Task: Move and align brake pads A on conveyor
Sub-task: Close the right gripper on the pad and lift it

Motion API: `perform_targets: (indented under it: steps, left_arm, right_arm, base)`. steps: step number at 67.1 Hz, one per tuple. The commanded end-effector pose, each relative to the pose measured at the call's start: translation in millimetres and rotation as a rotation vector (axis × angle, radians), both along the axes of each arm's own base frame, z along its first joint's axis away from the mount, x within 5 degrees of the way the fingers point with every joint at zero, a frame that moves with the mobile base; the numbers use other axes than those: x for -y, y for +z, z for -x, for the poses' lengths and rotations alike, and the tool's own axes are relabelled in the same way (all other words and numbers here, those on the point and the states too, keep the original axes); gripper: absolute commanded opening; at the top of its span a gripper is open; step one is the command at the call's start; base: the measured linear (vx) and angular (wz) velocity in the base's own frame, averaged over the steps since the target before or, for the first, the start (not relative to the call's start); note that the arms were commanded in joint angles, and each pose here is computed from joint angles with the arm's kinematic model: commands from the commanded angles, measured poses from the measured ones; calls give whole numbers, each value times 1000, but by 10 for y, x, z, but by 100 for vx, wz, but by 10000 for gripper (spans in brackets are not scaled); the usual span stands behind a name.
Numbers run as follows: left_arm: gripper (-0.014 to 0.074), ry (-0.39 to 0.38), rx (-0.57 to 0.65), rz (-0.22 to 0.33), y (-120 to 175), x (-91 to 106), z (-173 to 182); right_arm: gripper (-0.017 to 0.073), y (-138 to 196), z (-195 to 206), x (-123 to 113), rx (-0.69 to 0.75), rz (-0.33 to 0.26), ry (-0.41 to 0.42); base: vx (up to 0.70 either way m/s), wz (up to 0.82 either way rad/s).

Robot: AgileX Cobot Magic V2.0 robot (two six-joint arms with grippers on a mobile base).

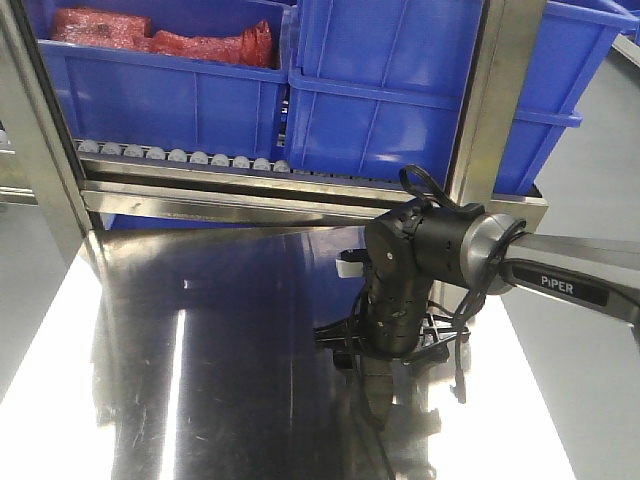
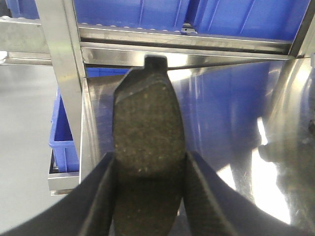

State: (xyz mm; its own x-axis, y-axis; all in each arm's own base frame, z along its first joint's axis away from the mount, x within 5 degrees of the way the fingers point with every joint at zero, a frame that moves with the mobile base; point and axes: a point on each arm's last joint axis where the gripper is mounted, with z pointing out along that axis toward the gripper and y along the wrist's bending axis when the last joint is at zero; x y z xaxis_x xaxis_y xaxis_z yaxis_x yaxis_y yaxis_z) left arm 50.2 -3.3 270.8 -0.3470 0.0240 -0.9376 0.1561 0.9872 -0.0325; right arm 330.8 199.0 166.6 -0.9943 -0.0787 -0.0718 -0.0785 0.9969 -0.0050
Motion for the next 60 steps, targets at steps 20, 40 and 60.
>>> perform_targets:
  steps: [20,40,60]
  left_arm:
    - [-6,-19,106,23,165,20,-17]
    - [-6,-19,106,23,165,20,-17]
    - [-6,-19,106,23,165,20,-17]
  right_arm:
    - [-19,260,-25,-7,70,-28,78]
    - [-12,431,-6,11,122,-40,140]
    - [-8,1035,97,103,327,-99,228]
  base:
    - [0,0]
    - [0,0]
    - [0,0]
